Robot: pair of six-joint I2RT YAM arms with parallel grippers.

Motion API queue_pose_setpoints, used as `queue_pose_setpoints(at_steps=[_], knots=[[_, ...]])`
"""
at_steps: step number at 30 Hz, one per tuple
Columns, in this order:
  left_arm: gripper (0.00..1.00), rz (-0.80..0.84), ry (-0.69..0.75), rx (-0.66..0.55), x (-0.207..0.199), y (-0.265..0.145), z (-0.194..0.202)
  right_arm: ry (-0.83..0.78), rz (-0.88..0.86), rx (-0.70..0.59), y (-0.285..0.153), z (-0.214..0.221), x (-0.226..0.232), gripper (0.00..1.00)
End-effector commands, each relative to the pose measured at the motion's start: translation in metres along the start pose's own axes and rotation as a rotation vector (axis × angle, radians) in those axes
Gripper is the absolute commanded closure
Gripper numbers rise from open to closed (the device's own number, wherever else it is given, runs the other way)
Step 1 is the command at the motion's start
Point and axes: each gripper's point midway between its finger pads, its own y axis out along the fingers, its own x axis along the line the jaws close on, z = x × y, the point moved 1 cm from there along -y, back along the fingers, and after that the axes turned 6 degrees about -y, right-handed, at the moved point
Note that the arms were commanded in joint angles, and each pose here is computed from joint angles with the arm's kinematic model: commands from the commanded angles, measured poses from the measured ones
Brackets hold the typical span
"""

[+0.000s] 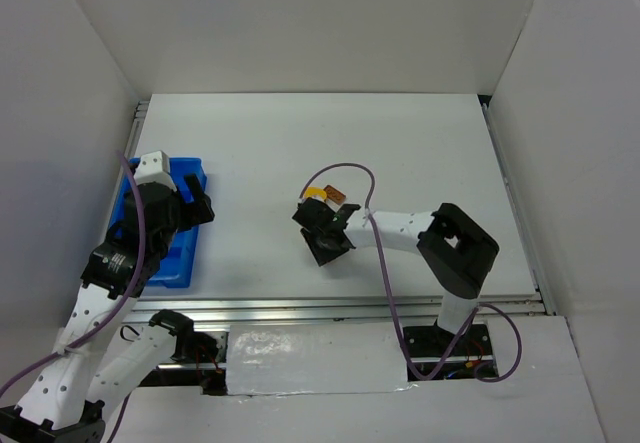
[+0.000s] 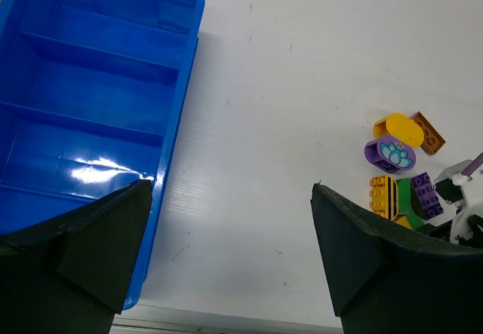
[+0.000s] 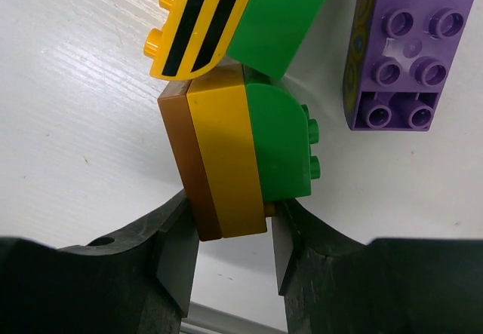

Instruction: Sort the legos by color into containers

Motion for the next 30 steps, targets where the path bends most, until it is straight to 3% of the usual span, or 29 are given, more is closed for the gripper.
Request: queue_pose_setpoints(at_steps=[1,3,12,15,22,23,30], knots=[[0.01,0.024,0.006,-0.037,-0.006,0.0,-0.011,0.002,0.01,-0.035,-0.006,-0.005,0.007,0.88],[0.0,0.027,0.005,-0.038,-0.006,0.0,-0.012,0.001,0.015,-0.045,-0.011,-0.006,0.008,1.0],[0.0,0.071,-0.013,-0.015,-0.015,0.0,-0.009,-0.003,0.018,-0.165,-0.064,-0.024,0.019,1.0],[0.0,0.203,-0.048,0.06,-0.041,-0.004,0.0,0.024,-0.037,-0.259,-0.089,-0.038,0.027,1.0],[0.0,0.742,-0.244,0.356,-0.128,-0.039,0.041,0.126,-0.226,-0.557,-0.145,-0.077,0.049,1.0],[0.0,0.796,-0.261,0.35,-0.137,-0.042,0.037,0.128,-0.232,-0.576,-0.149,-0.081,0.052,1.0],[0.03,0.855,-0.317,0.439,-0.152,-0.045,0.051,0.124,-0.261,-0.692,-0.178,-0.099,0.077,1.0]])
